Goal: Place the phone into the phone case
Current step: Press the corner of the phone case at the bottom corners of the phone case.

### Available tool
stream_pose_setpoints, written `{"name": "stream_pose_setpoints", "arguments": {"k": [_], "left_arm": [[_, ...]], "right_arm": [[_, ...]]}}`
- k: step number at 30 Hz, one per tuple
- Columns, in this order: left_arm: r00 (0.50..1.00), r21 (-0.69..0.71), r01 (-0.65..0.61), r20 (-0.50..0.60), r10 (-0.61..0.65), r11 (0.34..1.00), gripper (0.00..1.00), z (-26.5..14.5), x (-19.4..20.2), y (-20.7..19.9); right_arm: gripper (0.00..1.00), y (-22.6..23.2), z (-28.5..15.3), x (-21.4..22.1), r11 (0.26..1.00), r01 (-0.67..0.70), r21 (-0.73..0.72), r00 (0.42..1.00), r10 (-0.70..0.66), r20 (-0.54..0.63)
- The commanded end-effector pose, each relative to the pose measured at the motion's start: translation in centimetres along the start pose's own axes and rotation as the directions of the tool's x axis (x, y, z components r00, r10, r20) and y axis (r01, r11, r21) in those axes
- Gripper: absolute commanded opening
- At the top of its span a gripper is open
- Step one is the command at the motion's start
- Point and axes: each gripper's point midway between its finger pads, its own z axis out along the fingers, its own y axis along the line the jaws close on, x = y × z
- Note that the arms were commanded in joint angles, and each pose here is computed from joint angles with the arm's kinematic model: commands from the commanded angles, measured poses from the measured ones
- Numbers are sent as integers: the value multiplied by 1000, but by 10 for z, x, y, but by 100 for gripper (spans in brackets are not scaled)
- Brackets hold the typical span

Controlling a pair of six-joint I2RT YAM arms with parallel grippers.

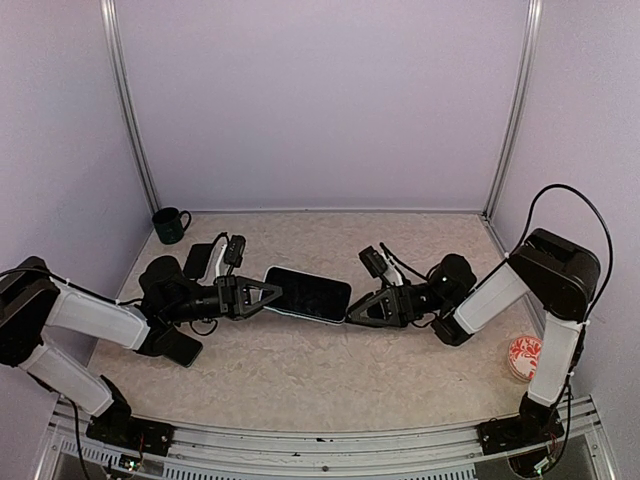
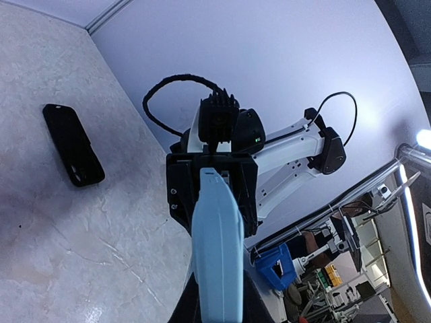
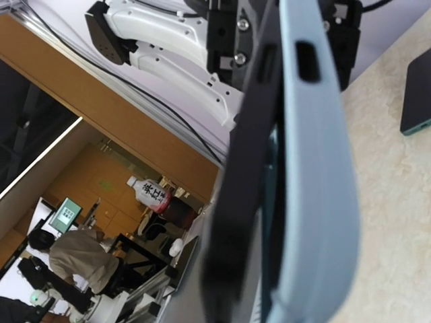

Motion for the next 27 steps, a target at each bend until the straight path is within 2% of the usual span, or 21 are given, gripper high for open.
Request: {"name": "stream_pose_setpoints", "arguments": {"k": [1, 6, 18, 27], "left_arm": [[997, 72, -68, 45, 65, 995, 0, 2, -15, -22], [997, 73, -63, 40, 61, 995, 0, 2, -13, -22], [998, 62, -55, 30, 54, 997, 0, 4, -10, -17], [998, 55, -52, 27, 50, 997, 0, 5, -8, -12]], "right_arm": [[53, 13, 2, -15, 986, 162, -35, 986, -161, 34], [50, 10, 4, -23, 986, 166, -22, 985, -165, 47], [27, 11, 8, -32, 985, 169, -30, 985, -168, 43], [19, 12, 10, -34, 987, 155, -43, 987, -154, 36]]}}
